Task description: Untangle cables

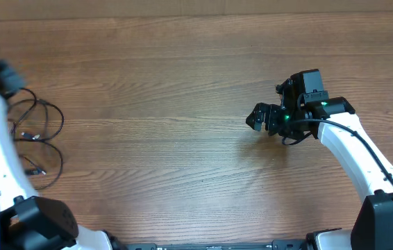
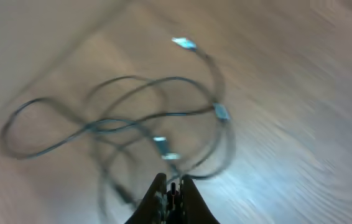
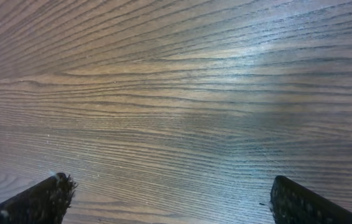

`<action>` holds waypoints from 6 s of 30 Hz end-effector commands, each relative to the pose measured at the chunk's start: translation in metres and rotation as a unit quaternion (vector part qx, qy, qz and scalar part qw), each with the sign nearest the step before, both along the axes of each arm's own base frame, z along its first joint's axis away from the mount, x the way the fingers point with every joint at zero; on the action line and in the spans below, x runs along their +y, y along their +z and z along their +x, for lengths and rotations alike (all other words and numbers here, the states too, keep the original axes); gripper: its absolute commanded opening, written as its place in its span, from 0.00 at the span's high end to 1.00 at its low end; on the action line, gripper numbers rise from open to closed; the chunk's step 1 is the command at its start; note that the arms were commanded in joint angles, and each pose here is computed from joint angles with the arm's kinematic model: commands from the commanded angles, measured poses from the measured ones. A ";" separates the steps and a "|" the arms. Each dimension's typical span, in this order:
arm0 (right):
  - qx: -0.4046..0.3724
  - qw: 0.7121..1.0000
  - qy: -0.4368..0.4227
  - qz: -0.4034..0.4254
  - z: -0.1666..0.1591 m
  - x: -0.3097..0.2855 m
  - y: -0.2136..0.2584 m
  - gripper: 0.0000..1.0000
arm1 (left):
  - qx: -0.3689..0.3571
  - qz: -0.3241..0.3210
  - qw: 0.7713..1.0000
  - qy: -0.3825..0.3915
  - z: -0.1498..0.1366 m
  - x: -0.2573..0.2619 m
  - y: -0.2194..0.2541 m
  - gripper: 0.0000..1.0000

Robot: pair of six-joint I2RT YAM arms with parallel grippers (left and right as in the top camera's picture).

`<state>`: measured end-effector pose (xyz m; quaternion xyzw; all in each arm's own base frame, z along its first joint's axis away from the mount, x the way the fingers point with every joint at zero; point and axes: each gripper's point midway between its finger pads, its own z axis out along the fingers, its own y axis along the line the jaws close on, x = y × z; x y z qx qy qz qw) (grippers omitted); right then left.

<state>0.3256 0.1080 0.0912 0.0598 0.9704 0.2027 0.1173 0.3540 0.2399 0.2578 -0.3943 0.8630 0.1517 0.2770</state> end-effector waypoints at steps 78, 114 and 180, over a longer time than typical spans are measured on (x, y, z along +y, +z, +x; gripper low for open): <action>-0.089 0.984 -0.088 -0.124 -0.010 -0.114 0.103 0.00 | 0.273 -0.152 0.859 -0.407 -0.063 -0.294 -0.073 0.00; -0.199 0.970 -0.090 -0.104 -0.060 -0.101 0.105 0.00 | -0.067 0.001 0.920 -0.385 -0.103 -0.256 -0.002 0.01; -0.674 0.720 -0.138 -0.091 -0.085 -0.100 0.135 0.00 | 0.314 -0.083 0.874 -0.360 -0.069 -0.262 -0.211 0.00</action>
